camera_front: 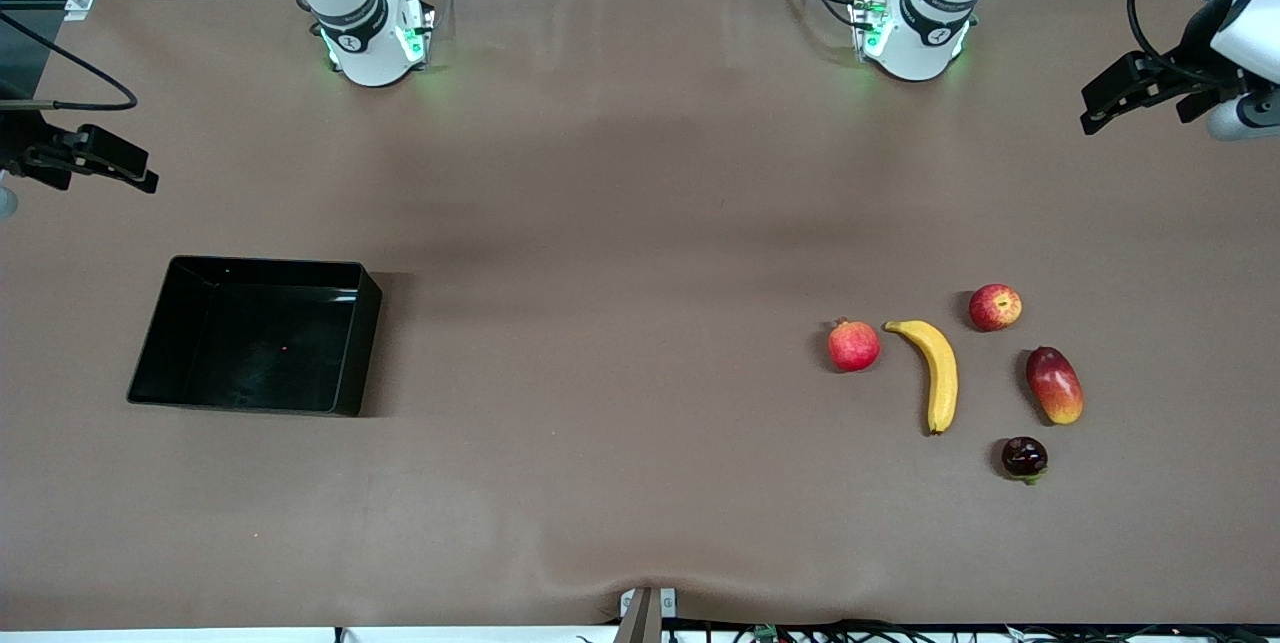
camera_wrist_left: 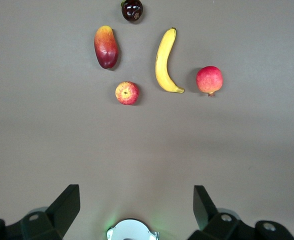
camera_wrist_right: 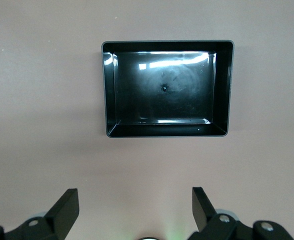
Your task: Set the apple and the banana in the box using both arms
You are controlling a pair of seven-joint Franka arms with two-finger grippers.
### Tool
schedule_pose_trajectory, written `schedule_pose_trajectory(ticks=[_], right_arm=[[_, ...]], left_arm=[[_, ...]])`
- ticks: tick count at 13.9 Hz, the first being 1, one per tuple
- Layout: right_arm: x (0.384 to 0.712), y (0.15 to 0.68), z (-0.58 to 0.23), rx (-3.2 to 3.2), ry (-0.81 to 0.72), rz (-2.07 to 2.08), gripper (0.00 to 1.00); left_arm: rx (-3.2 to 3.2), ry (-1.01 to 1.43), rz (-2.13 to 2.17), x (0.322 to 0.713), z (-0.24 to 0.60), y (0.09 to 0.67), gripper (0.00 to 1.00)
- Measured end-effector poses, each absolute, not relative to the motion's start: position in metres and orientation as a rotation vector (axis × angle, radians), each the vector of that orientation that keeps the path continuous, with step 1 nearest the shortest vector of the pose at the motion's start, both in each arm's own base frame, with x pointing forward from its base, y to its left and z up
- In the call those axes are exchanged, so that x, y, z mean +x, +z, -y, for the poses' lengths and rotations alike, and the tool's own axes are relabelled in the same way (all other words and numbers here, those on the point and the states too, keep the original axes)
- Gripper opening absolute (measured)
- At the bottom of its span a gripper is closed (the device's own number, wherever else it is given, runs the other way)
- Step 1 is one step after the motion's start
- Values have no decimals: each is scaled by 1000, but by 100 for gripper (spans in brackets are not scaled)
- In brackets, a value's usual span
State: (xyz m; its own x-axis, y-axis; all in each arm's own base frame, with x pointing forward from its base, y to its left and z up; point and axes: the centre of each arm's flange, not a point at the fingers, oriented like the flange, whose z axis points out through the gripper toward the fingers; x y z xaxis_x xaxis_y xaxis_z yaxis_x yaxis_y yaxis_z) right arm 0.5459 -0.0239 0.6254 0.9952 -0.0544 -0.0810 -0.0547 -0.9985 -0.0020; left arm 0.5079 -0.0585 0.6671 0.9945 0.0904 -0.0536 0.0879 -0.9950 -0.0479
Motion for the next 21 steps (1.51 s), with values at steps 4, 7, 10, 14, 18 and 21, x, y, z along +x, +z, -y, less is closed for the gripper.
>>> schedule_pose_trajectory(ticks=[4, 7, 10, 14, 18, 21], right_arm=[[546, 625, 23, -3134, 128, -82, 100], [546, 625, 26, -3133, 127, -91, 100], [547, 622, 55, -3131, 102, -87, 100], [555, 581, 132, -3128, 76, -55, 100], [577, 514, 194, -3124, 90, -41, 100], [594, 458, 226, -3129, 76, -39, 100]], left_arm=[[-3091, 95, 147, 510, 55, 664, 100], [-3085, 158, 154, 523, 53, 643, 100], [-3071, 273, 153, 550, 54, 593, 100], [-3065, 300, 161, 574, 50, 506, 100], [-3075, 232, 154, 571, 48, 438, 100], [-3050, 146, 108, 564, 45, 388, 100]])
